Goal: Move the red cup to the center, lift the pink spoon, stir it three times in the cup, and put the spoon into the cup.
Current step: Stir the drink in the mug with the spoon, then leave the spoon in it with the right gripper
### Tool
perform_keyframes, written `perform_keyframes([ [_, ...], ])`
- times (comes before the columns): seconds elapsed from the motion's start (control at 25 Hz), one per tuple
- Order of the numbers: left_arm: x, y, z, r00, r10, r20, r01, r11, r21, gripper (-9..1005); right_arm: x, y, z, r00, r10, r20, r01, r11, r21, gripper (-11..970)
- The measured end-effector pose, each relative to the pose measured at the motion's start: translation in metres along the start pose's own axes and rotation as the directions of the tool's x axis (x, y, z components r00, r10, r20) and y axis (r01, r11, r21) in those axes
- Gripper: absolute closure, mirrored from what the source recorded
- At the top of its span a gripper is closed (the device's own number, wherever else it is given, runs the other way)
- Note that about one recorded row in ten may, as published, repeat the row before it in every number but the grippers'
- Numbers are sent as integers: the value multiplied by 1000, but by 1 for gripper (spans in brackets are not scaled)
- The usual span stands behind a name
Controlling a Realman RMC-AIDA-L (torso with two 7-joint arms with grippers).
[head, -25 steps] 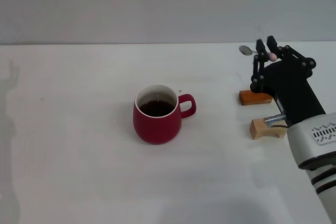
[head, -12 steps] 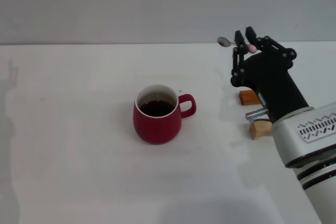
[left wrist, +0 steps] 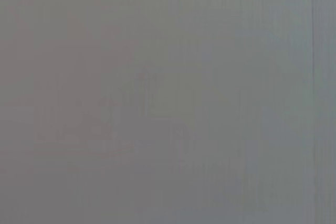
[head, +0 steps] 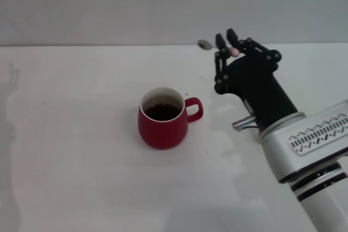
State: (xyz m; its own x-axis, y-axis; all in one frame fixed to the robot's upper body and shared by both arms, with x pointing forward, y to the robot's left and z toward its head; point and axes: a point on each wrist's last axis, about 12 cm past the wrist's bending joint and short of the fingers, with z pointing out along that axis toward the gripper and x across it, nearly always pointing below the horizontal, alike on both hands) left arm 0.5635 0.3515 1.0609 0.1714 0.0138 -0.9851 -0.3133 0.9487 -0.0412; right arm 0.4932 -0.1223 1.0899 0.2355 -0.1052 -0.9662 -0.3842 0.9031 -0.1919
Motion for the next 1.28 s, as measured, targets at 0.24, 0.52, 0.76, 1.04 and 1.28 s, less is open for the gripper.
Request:
perform_keyframes([
  [0.24,0,0,0,1000,0,1,0,1000,-1,164,-4,10,3,1000,8,10,-7,999,-50,826],
  [0.52,0,1,-1,1000,0,0,0,1000,-2,165,-6,21,4,1000,21,-3,-22,995,-100,826],
  [0.76,0,1,-1,1000,1,0,-1,1000,-1,165,-7,29,3,999,31,-19,-33,990,-137,826],
  [1.04,1,2,-2,1000,2,-2,-2,1000,-3,165,-7,36,3,998,41,-36,-47,983,-176,827],
  [1.28,1,3,-3,1000,4,-4,-4,1000,-4,165,-7,41,1,998,47,-48,-55,979,-196,827],
])
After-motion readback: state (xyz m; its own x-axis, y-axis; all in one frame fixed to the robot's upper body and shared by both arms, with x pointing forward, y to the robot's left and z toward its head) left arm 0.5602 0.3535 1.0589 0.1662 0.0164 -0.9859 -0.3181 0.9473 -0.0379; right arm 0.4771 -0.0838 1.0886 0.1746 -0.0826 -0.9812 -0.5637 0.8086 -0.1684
